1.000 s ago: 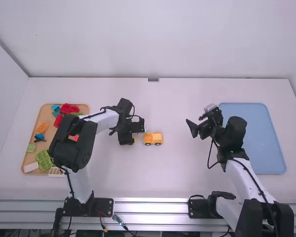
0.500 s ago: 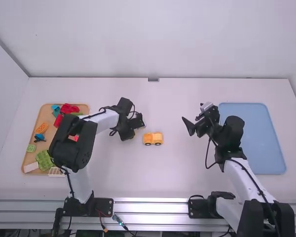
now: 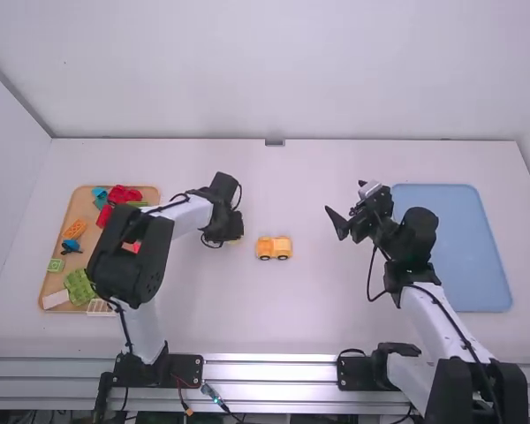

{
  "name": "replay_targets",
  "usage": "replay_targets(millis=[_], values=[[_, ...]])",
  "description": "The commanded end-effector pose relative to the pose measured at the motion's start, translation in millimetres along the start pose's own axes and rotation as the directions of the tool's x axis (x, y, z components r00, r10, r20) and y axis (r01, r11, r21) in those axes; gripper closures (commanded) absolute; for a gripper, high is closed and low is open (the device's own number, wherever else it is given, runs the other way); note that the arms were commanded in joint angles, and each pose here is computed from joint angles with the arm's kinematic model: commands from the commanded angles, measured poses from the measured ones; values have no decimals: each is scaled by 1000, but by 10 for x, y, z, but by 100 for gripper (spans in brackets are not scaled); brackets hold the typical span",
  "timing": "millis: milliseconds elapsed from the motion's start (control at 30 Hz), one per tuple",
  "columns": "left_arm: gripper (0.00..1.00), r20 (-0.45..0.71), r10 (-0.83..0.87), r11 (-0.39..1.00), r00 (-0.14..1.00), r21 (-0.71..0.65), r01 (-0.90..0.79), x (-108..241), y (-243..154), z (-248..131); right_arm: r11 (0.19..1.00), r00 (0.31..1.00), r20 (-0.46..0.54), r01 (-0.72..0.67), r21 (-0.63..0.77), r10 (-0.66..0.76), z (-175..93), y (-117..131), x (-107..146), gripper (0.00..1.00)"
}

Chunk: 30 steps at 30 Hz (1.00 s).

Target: Assemble lego blocks to make yellow taxi

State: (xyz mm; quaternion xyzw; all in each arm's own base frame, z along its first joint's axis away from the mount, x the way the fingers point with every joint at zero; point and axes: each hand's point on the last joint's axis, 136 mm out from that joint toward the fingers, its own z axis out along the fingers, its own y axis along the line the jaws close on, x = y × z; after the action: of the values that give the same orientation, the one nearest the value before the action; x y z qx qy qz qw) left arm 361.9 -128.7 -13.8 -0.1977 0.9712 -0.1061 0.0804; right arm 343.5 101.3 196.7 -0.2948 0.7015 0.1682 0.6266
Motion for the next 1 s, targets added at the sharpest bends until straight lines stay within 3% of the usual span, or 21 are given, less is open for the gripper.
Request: replay_targets(millis=[0, 133, 167, 267, 333, 533, 600, 667, 733, 767, 800, 967], values=[[74, -24, -595, 803, 803, -42, 594, 107, 95, 36, 1000, 1000, 7, 1, -3, -1, -18, 20, -17, 1], [71, 10, -797, 603, 604, -39, 797, 88, 92, 40, 1000, 1000, 7, 2, -3, -2, -18, 21, -19, 1], [79, 20, -864, 502, 504, -61, 863, 132, 132, 37, 1000, 1000, 7, 1, -3, -1, -18, 20, -18, 1], [92, 34, -933, 353, 358, -103, 930, 227, 189, 27, 1000, 1000, 7, 1, -3, -1, -18, 20, -17, 1], [97, 41, -946, 317, 323, -111, 942, 247, 203, 25, 1000, 1000, 6, 1, -4, -1, -18, 23, -17, 1], [94, 51, -948, 308, 315, -108, 945, 239, 219, 24, 1000, 1000, 4, -2, -7, 2, -18, 28, -9, 1], [79, 44, -950, 302, 308, -114, 947, 242, 228, 21, 1000, 1000, 1, -3, -8, 3, -18, 30, -2, 1], [71, 40, -951, 301, 308, -123, 946, 262, 228, 19, 1000, 1000, 1, -4, -8, 4, -18, 31, -2, 1], [42, 42, -944, 320, 327, -122, 939, 269, 221, 21, 1000, 1000, 2, -3, -8, 3, -18, 31, -3, 1], [5, 35, -940, 333, 340, -123, 935, 271, 210, 22, 1000, 1000, 2, -3, -8, 3, -18, 31, -3, 1], [1, 26, -931, 360, 365, -118, 926, 262, 197, 24, 1000, 1000, 2, -3, -7, 3, -18, 30, -3, 1], [1, 5, -916, 397, 400, -111, 911, 249, 165, 26, 1000, 1000, 1, -3, -5, 3, -18, 26, -3, 1]])
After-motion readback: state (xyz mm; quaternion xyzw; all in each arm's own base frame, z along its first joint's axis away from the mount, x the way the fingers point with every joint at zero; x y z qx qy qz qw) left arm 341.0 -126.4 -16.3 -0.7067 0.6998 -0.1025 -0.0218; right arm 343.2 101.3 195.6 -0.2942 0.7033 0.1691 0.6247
